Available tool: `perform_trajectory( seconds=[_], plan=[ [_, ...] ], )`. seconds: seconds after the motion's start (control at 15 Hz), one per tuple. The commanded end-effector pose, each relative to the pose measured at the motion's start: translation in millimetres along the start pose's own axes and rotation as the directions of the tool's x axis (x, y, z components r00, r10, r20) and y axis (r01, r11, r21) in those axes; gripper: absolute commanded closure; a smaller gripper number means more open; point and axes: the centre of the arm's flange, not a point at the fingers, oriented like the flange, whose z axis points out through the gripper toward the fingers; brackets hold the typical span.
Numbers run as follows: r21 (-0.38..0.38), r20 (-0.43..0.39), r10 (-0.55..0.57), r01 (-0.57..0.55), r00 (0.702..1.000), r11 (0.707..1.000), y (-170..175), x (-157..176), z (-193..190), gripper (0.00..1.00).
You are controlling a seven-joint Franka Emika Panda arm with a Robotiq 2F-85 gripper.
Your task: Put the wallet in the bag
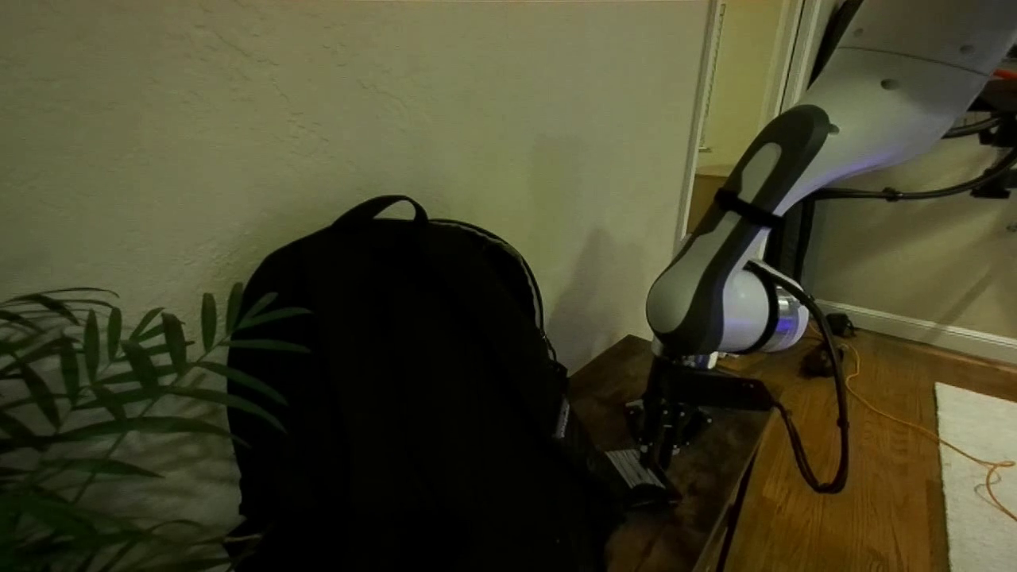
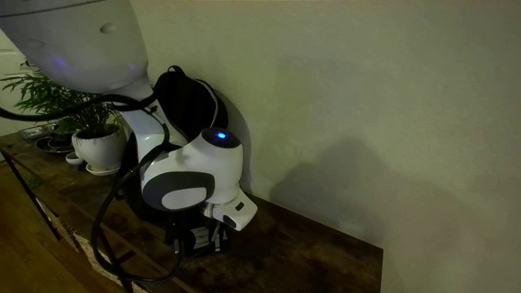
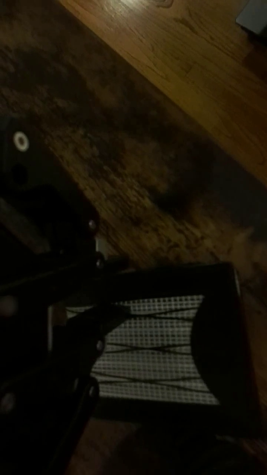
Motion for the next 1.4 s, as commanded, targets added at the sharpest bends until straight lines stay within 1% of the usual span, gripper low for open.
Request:
perform_trajectory(
  seconds=[0.0, 0.13, 0.47, 0.8, 1.33],
  plan=[
    [0.055, -0.024, 0.043, -0.042, 0.999, 0.998, 25.3, 5.0, 14.4, 0.46],
    [0.070, -0.018, 0.046, -0.045, 0.999, 0.997, 24.8, 4.6, 13.1, 0.35],
    [0.118, -0.016, 0.035, -0.033, 0.999, 0.993, 19.0, 1.0, 3.6, 0.01],
    [0.161, -0.029, -0.003, 0.007, 1.000, 0.987, 7.5, -2.0, 0.8, 0.00],
    [0.199, 0.006, -0.032, 0.030, 0.999, 0.979, 24.9, 3.8, 22.7, 0.00]
  ],
)
